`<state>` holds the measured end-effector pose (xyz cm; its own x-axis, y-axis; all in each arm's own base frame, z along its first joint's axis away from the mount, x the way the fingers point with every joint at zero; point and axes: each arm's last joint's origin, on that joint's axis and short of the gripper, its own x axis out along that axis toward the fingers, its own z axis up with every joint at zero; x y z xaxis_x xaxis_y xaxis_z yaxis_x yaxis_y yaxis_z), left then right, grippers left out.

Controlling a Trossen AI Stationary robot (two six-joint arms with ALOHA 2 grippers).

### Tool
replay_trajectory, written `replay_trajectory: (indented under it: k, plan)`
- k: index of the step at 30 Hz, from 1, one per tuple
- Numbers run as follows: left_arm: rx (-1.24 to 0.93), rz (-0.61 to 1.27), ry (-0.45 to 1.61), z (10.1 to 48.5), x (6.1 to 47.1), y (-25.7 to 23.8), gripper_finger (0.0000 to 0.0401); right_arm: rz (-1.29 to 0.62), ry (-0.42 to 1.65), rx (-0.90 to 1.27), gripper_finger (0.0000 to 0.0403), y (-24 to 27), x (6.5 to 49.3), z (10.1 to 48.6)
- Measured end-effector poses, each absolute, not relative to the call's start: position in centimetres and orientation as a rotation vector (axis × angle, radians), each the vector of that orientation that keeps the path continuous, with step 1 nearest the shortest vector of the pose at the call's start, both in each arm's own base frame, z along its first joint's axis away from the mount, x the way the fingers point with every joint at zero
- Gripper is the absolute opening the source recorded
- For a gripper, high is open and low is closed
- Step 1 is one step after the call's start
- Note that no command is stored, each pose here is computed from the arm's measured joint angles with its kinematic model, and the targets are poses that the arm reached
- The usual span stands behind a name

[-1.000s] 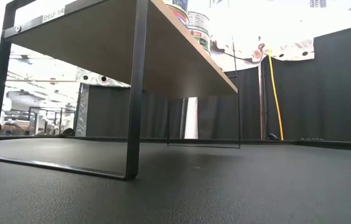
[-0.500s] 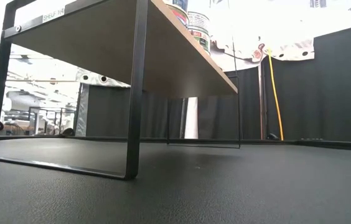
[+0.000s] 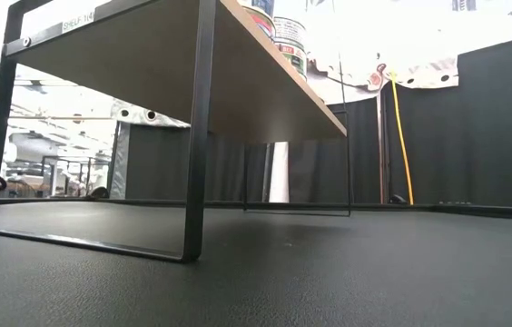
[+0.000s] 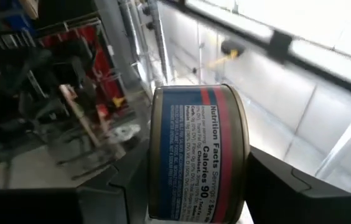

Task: Stack canned seafood by type on shelf
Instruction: Stack the blue tuna can on top of the other blue tuna cans on the shelf

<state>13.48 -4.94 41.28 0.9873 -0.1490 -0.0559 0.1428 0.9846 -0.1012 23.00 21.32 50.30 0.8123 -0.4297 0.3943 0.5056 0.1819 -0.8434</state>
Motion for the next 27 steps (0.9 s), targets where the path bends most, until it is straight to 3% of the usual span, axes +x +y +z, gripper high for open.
replay_trajectory:
  k: [7,14,22,27]
  plan:
    - [-0.078,-0.179,0.047,41.5,13.4,-5.0,0.0279,-0.594,-0.129,-1.428,0.0199,20.0,29.1,47.8]
    - [-0.103,-0.188,0.076,41.2,13.0,-4.9,0.0279,-0.617,0.164,-1.492,0.0199,18.2,33.3,44.5]
    - [-0.107,-0.152,0.087,41.2,11.6,-4.2,0.0279,-0.572,0.304,-1.495,0.0199,19.0,34.8,41.8]
    - [-0.114,-0.107,0.113,40.9,11.2,-3.9,0.0279,-0.504,0.309,-1.522,0.0199,20.8,33.3,41.6]
